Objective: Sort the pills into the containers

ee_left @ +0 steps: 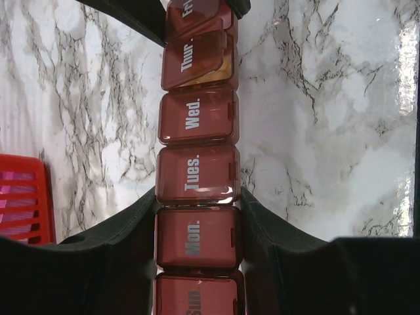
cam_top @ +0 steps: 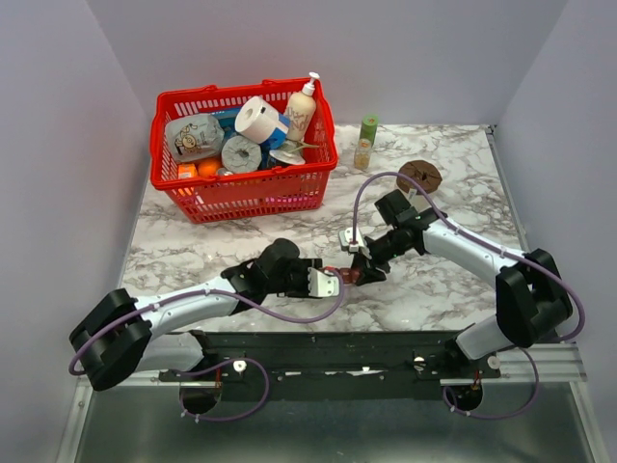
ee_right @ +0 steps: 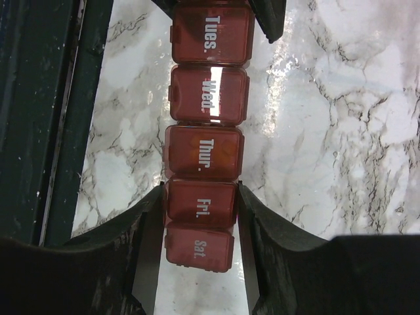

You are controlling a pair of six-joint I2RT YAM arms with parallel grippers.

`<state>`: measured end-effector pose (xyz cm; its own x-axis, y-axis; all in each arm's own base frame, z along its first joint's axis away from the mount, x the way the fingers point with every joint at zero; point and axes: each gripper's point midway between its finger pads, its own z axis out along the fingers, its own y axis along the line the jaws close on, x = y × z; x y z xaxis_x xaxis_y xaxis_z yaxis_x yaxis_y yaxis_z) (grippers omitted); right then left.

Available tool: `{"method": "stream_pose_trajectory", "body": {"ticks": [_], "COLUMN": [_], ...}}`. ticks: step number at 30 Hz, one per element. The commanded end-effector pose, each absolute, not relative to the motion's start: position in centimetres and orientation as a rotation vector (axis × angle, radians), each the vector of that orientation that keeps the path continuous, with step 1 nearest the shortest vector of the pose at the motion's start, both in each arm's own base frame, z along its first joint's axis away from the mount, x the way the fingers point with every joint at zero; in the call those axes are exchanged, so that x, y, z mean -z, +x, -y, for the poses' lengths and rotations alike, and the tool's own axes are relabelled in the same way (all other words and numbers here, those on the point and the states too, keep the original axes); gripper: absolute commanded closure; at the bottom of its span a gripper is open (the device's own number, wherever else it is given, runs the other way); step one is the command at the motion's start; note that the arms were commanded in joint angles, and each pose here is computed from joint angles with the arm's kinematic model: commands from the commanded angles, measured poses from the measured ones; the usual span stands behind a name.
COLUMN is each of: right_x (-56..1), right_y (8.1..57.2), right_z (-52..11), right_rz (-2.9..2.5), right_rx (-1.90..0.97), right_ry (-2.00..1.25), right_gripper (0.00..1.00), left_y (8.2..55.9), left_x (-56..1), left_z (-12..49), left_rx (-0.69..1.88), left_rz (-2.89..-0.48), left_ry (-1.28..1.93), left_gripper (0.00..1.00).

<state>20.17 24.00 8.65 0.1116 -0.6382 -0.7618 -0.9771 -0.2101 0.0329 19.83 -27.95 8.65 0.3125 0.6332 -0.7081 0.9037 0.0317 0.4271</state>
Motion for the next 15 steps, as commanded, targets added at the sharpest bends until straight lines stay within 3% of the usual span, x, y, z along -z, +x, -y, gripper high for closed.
{"method": "stream_pose_trajectory", "body": {"ticks": [1,9,15], "right_x": [-9.6,-10.1,-10.5], "right_y": [19.6,20.8,22.0], "right_z": [-24.4,-23.6,-23.3], "right_rz": [-1.587,-1.610,-1.616], "right_rx": [-0.980,-0.920,-0.851], "right_ry": [-1.858,-1.823,-1.786], "right_gripper": [0.48,0.37,0.35], "left_y": [20.5,20.2,20.2], "left_x": [-10.5,-10.3,-10.1], "left_z": [28.5,28.5,28.7], "left_rx": [0.385,0.398,0.409], "left_rz": [-1.343,-1.339,-1.344], "left_ry": [1.622,1.632,1.639], "left_gripper": [1.00,1.00,1.00]}}
